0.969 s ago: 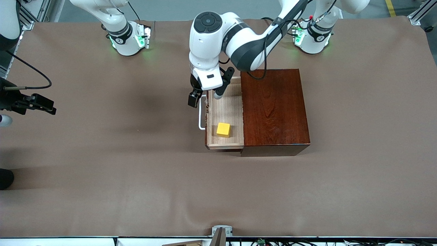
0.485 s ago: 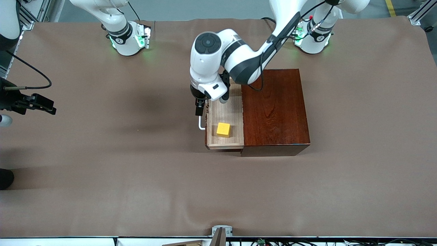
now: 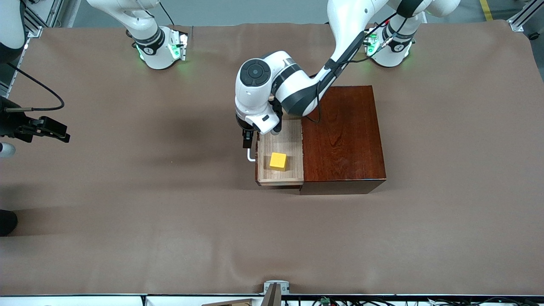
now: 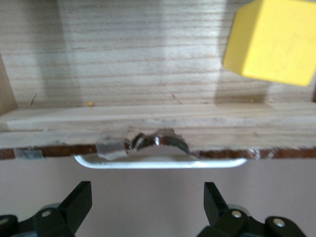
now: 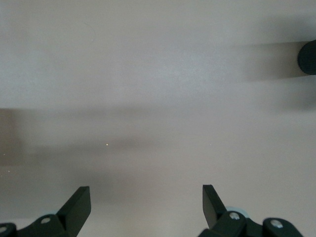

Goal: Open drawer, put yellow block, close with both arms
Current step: 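Push the drawer front inward with the left gripper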

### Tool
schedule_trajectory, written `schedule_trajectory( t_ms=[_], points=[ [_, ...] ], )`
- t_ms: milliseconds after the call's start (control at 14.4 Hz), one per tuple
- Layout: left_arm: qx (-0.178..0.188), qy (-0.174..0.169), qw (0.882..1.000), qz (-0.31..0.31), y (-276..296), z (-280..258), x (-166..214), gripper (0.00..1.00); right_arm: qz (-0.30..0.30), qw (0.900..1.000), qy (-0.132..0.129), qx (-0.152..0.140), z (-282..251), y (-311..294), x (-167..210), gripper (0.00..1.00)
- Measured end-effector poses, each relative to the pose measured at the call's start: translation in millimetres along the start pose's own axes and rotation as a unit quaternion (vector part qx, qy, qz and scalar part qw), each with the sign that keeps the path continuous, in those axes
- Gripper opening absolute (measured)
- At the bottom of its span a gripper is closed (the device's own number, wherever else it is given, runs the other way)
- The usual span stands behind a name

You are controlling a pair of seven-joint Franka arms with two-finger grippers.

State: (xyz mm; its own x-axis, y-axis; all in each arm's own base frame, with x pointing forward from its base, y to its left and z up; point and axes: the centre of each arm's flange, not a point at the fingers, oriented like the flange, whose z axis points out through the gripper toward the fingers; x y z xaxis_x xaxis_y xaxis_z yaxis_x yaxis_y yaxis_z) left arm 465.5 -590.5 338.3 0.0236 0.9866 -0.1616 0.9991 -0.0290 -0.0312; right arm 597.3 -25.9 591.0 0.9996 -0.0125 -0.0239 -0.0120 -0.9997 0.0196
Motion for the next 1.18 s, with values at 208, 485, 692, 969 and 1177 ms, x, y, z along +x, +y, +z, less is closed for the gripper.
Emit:
schedule_trajectory(
  t_ms=[208, 485, 692, 969, 1177],
  points=[
    [0.008, 0.008, 1.0, 0.001, -2.7, 4.4, 0.8, 1.0, 0.0, 1.0, 0.0, 0.0, 0.0, 0.0, 0.0, 1.0],
    [0.021, 0.023, 1.0, 0.001, -7.4, 13.8, 4.0, 1.0, 0.0, 1.0, 0.0, 0.0, 0.0, 0.0, 0.0, 1.0],
    [0.028, 0.032, 0.999, -0.01, -8.2, 20.2, 6.7, 1.0, 0.0, 1.0, 0.0, 0.0, 0.0, 0.0, 0.0, 1.0],
    [0.032, 0.044, 0.998, -0.019, -7.5, 18.5, 9.2, 1.0, 0.0, 1.0, 0.0, 0.0, 0.0, 0.0, 0.0, 1.0],
    [0.025, 0.061, 0.997, -0.028, -5.7, 16.6, 12.1, 1.0, 0.0, 1.0, 0.0, 0.0, 0.0, 0.0, 0.0, 1.0]
  ],
)
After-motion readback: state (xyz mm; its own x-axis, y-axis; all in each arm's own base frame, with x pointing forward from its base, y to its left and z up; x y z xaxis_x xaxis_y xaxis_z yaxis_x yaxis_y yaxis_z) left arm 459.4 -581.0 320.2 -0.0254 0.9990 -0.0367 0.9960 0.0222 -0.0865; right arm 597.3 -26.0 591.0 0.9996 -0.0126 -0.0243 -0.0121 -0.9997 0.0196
